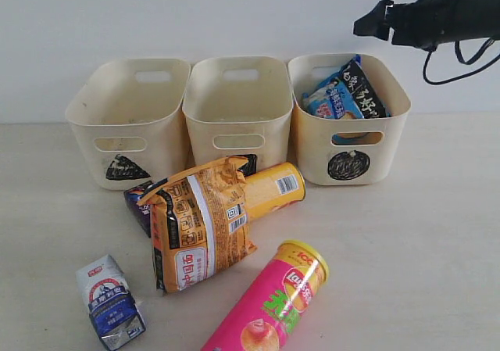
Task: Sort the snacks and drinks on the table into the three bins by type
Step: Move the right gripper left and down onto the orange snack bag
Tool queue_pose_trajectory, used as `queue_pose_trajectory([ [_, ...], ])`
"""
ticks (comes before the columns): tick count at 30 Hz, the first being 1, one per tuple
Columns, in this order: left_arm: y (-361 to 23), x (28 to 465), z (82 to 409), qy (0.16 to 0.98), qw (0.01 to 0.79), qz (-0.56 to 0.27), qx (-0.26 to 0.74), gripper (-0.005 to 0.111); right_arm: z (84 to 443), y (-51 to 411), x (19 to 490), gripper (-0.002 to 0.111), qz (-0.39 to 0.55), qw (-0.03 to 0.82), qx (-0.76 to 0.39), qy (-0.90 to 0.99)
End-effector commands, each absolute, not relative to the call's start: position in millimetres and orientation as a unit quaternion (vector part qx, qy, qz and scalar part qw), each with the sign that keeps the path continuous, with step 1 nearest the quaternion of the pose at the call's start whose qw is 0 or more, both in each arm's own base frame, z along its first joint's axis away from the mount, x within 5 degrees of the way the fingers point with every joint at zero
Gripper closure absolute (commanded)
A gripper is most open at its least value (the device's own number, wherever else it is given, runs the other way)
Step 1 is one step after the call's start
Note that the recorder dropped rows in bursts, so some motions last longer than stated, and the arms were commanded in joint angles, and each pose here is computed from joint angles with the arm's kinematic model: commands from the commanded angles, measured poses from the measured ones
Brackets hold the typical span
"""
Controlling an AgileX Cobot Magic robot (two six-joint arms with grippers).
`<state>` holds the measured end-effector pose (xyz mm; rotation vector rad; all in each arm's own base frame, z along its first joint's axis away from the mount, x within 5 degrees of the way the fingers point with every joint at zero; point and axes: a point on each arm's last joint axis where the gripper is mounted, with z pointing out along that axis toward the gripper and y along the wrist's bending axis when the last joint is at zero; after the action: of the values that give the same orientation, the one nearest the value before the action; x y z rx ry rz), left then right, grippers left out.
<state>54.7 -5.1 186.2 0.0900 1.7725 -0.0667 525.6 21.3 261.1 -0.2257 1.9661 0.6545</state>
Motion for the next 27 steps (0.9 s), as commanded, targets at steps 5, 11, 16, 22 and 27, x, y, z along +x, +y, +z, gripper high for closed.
queue_pose_trajectory([
  [5, -5.1, 54.6, 188.0, 0.771, 0.636, -0.034, 0.033, 0.102, 315.5, 35.2, 494.2, 0.096, 0.286, 0.51, -0.223, 0.78],
  [11, -5.1, 54.6, 188.0, 0.771, 0.636, -0.034, 0.033, 0.102, 326.4, 45.2, 474.0, 0.109, 0.233, 0.46, -0.314, 0.797],
  [16, -5.1, 54.6, 188.0, 0.771, 0.636, -0.034, 0.033, 0.102, 334.4, 67.1, 459.8, 0.109, 0.073, 0.4, -0.353, 0.843],
  [22, -5.1, 54.6, 188.0, 0.771, 0.636, -0.034, 0.033, 0.102, 326.3, 106.7, 428.7, 0.109, 0.026, 0.273, -0.524, 0.807],
  [27, -5.1, 54.6, 188.0, 0.771, 0.636, -0.034, 0.033, 0.102, 326.8, 143.9, 411.0, 0.108, 0.087, 0.263, -0.597, 0.753],
])
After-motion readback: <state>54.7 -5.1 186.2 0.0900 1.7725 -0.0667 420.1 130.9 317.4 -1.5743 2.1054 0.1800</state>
